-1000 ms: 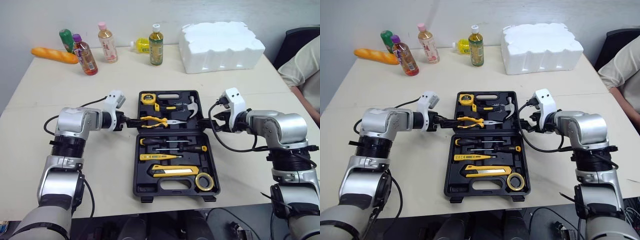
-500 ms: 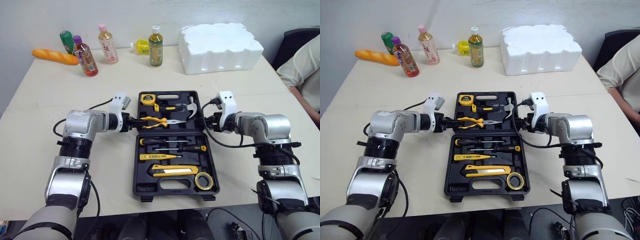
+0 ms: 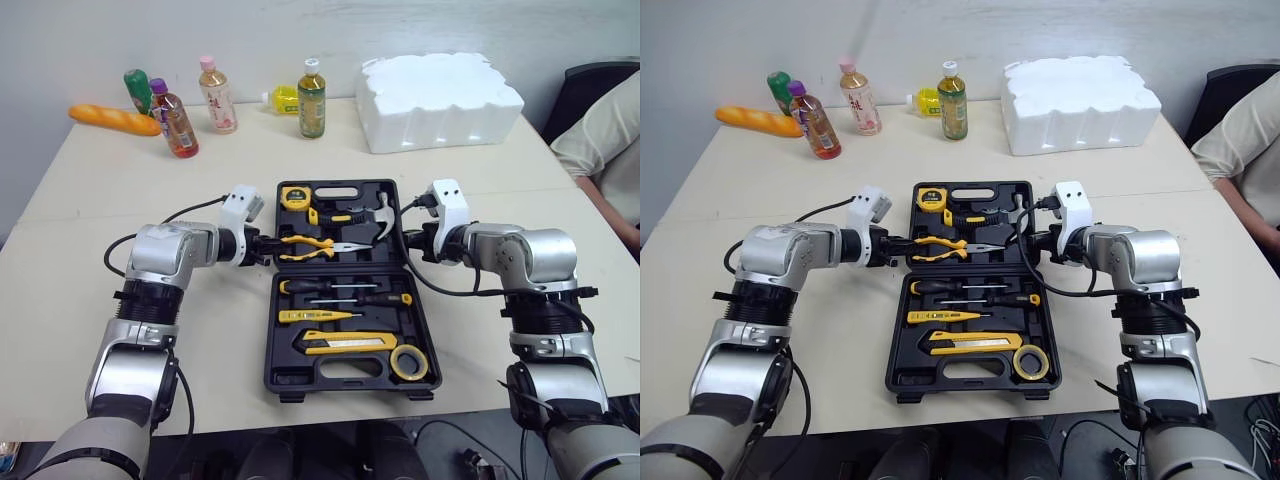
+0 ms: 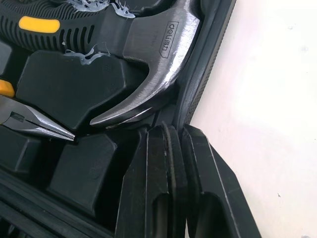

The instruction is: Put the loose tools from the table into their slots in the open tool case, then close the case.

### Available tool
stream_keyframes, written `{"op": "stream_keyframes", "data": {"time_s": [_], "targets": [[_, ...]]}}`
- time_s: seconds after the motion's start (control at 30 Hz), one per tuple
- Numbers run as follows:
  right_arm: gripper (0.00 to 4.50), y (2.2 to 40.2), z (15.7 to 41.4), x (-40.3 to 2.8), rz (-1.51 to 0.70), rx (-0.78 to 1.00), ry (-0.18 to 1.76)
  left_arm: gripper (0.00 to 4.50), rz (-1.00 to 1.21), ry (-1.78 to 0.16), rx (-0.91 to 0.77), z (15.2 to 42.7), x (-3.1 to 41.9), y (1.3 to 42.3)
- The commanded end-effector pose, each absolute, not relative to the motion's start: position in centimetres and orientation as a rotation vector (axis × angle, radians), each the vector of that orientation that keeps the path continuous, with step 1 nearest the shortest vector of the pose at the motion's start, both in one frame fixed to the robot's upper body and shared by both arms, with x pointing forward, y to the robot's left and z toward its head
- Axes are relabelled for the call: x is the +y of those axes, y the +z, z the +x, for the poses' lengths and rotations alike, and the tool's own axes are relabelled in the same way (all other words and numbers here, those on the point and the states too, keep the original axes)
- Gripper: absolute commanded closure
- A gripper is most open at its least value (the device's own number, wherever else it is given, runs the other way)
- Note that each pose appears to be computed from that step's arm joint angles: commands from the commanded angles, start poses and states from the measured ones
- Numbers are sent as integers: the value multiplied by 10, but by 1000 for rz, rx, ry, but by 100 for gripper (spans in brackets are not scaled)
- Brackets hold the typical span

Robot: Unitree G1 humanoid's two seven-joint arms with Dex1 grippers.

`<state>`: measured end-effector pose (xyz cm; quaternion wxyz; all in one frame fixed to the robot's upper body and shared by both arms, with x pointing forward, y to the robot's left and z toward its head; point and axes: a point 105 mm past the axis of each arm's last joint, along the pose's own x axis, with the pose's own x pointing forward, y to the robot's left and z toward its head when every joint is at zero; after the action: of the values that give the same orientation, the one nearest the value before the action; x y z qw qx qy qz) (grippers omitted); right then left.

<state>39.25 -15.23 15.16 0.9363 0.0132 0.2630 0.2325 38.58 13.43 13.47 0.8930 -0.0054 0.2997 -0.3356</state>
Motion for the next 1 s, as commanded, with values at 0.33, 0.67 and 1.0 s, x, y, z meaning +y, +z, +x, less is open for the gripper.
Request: {"op": "stream_keyframes", "data": {"time_s": [0.33, 0.67, 1.0], "targets": [[450, 203, 380, -135, -248, 143, 624, 429, 188, -943, 192, 377, 98, 180], [450, 238, 366, -127, -308, -137, 709, 435, 333, -965, -51, 375, 93, 194], [450, 210, 348, -134, -834, -471, 713, 450, 574, -820, -341, 367, 109, 203]]}}
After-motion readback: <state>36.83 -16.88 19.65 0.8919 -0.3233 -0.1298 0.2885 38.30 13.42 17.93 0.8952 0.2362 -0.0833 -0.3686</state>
